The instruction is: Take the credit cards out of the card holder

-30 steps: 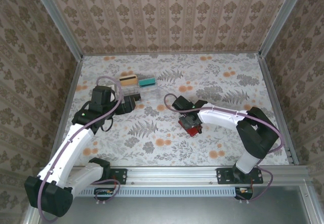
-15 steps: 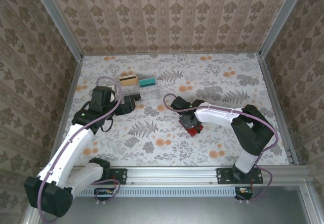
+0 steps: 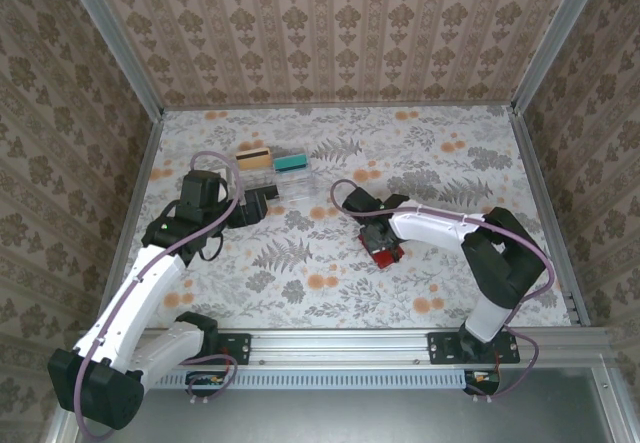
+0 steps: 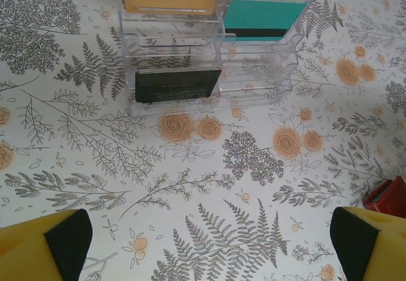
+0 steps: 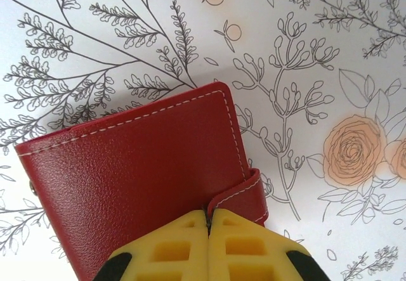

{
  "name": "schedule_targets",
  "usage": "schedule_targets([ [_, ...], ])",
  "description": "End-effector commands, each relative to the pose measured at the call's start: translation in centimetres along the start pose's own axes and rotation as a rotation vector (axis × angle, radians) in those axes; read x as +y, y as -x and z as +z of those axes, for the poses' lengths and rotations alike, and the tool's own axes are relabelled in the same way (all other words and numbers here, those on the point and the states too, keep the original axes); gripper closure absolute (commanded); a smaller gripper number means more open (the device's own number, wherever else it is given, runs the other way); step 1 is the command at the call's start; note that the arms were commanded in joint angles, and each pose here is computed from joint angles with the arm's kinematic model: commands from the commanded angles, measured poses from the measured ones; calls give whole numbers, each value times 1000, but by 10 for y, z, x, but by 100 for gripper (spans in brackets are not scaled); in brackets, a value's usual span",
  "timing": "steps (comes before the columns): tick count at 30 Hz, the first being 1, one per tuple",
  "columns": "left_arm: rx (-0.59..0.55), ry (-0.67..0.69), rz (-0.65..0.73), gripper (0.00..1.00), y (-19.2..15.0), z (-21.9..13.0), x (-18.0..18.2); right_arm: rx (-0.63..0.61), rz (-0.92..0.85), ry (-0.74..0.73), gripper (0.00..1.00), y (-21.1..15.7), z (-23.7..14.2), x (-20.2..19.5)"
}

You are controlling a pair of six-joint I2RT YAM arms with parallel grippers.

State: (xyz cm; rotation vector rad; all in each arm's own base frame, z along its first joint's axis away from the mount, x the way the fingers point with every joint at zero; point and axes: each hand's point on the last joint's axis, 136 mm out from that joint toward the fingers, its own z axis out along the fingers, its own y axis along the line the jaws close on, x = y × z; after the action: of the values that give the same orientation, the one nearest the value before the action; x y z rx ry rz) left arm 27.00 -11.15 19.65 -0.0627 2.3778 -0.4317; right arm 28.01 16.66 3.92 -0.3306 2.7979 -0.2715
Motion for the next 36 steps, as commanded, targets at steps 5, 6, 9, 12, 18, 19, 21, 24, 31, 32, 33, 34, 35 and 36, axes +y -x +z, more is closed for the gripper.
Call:
schedule_targets([
  [5, 58, -143, -98, 16, -7, 10, -30, -2, 183, 295, 100, 18, -39, 42],
  [6, 78, -167, -111, 23, -9, 13, -36, -3, 213, 341, 100, 22, -43, 50],
  [9, 135, -226, -139, 45, -18, 23, -56, -4, 297, 452, 100, 34, -50, 70],
  [12, 183, -291, -136, 76, -30, 33, -84, -7, 357, 540, 100, 45, -53, 88],
  [18, 284, -373, -128, 100, -56, 61, -132, 8, 371, 566, 100, 59, -47, 109],
  [19, 302, -379, -125, 100, -61, 65, -137, 5, 370, 570, 100, 61, -47, 111],
  [21, 338, -378, -118, 100, -70, 75, -145, 1, 373, 575, 100, 64, -46, 115],
  [24, 373, -375, -125, 100, -79, 89, -148, 0, 379, 583, 100, 67, -44, 118],
  [31, 455, -361, -151, 100, -103, 118, -149, 6, 393, 621, 100, 67, -45, 124],
  [32, 466, -353, -147, 100, -107, 121, -149, 7, 394, 623, 100, 67, -45, 125],
  [33, 479, -335, -144, 100, -111, 125, -147, 4, 394, 626, 100, 67, -46, 124],
  [34, 489, -314, -143, 100, -115, 128, -143, -1, 395, 633, 100, 68, -48, 124],
  [35, 503, -289, -144, 100, -121, 131, -138, -6, 396, 640, 100, 68, -49, 124],
  [36, 516, -266, -145, 100, -126, 134, -133, -14, 399, 650, 100, 69, -52, 123],
])
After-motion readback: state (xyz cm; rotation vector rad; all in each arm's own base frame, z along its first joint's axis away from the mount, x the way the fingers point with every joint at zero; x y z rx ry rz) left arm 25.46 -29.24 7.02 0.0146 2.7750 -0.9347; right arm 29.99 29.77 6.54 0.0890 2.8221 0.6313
